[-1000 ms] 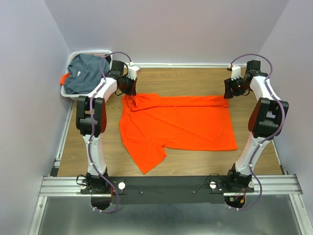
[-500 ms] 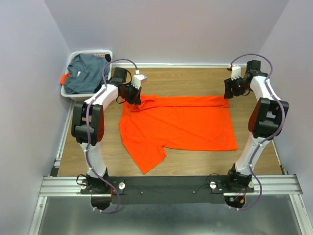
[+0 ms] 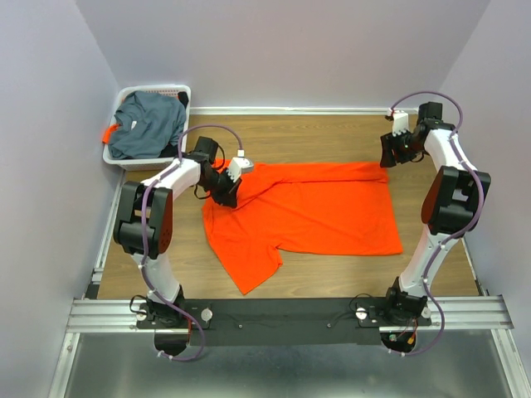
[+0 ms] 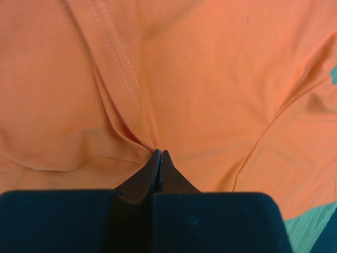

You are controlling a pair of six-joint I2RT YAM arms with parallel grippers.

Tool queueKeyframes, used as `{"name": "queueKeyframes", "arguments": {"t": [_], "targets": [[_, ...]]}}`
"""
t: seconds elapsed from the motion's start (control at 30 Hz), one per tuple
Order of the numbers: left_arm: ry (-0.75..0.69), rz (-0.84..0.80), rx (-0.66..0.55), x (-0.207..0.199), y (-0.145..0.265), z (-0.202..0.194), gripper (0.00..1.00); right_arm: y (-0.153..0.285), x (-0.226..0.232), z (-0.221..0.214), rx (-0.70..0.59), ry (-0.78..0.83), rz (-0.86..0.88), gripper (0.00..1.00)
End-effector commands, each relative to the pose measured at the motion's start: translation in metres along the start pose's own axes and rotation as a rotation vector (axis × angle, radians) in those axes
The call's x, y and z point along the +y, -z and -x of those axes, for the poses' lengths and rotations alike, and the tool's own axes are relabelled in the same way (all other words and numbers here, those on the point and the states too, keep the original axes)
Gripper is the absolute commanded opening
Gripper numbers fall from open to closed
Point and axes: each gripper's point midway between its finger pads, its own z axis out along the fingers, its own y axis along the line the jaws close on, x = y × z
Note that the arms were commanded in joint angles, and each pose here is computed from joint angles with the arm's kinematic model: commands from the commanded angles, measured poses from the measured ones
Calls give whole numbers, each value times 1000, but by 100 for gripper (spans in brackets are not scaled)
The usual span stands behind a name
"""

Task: Fold and stack the t-shirts
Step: Fold the flattened tshirt in 1/3 of the way

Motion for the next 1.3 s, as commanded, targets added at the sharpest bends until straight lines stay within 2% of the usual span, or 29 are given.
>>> {"name": "queueKeyframes", "arguments": {"t": [0.0, 0.13, 0.2, 0.3, 0.4, 0.53, 0.57, 0.6, 0.73, 0.87, 1.07, 1.27], "targets": [[-104, -2, 34, -7, 9, -9, 0, 12, 6, -1, -7, 8, 11, 60], [-178, -16, 82, -11, 6, -17, 0, 11, 5, -2, -1, 11, 9, 60], [-231, -33, 88, -16, 6, -15, 7, 11, 4, -4, 5, 14, 6, 60], [-278, -92, 78, -30, 10, -8, 28, 8, 4, -8, 16, 15, 6, 59], [-298, -101, 47, -27, 13, 10, 36, 6, 2, -11, 27, 15, 2, 58], [-248, -10, -34, -4, 13, 46, 37, 0, 1, -14, 44, 4, 2, 56], [-272, 12, -54, 1, 14, 54, 37, -2, 1, -16, 48, 1, 3, 55], [-196, 43, -66, 8, 11, 59, 37, -2, 1, -16, 49, 0, 2, 54], [-105, 195, -143, 51, 5, 98, 35, -7, 1, -21, 67, -16, 4, 49], [-60, 274, -112, 76, -11, 105, 32, -9, -1, -22, 72, -23, -2, 44], [-69, 283, -31, 74, -47, 96, 30, -12, -3, -22, 78, -33, -6, 41], [-188, 170, 55, 23, -76, 79, 28, -12, -4, -21, 77, -31, -12, 41]]}}
